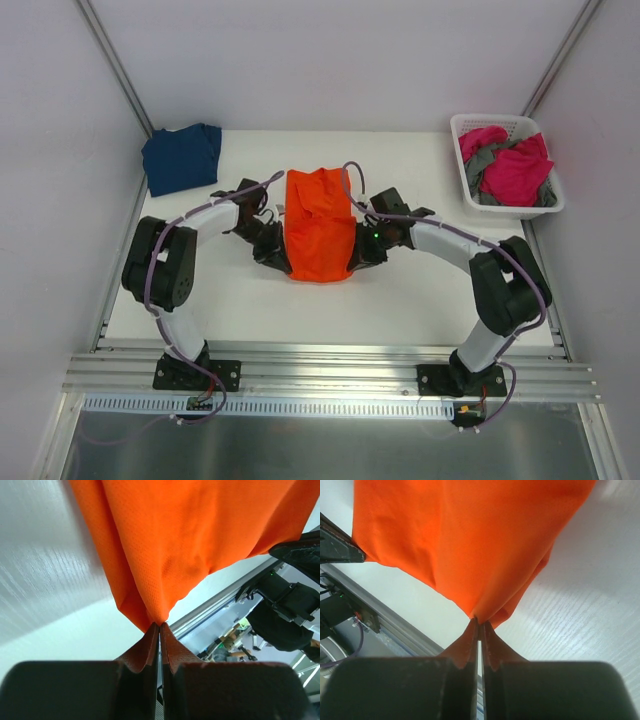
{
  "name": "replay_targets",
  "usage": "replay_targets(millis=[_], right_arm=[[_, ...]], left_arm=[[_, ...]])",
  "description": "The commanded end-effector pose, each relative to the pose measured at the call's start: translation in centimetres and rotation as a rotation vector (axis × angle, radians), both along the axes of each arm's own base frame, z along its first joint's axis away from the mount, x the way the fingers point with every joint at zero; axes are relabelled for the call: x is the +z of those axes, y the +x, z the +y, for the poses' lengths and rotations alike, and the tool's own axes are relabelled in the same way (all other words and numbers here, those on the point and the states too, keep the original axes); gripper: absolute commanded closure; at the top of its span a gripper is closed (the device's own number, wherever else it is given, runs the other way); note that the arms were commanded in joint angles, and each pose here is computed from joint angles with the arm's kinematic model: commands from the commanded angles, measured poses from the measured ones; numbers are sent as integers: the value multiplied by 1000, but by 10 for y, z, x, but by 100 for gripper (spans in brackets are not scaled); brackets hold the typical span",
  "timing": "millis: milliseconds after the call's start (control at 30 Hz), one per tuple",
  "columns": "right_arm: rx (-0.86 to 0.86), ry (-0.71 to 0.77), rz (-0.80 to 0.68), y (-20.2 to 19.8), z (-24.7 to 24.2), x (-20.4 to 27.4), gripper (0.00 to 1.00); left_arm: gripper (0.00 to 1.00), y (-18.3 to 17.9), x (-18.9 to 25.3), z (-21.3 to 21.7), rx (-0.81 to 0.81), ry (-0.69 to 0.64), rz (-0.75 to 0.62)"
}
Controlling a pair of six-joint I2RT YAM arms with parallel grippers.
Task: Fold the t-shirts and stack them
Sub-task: Fold the tshirt
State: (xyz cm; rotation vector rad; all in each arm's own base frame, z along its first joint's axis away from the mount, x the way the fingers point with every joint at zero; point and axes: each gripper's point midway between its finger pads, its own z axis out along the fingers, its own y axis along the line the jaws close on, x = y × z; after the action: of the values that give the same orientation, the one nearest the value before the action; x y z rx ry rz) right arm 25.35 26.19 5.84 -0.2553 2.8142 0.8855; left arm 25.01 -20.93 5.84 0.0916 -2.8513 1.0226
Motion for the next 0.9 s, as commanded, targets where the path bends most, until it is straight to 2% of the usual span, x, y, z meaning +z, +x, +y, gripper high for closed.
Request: replay_targets(millis=[0, 300, 533, 733, 867], right_arm=[[20, 73, -86, 11, 9, 42, 100], [40, 92, -95, -6, 2, 65, 100], [59, 104, -144, -20, -8, 90, 100], [51, 113, -208, -4, -8, 105, 100], [21, 133, -268, 27, -3, 112, 100]], left_arm=[[100, 7, 33, 0, -13, -45, -83], [100, -9, 53, 10, -10, -57, -116], [100, -9, 82, 22, 3, -62, -214], [100, 12, 97, 30, 23, -43, -296], [100, 46, 109, 33, 35, -36, -361]])
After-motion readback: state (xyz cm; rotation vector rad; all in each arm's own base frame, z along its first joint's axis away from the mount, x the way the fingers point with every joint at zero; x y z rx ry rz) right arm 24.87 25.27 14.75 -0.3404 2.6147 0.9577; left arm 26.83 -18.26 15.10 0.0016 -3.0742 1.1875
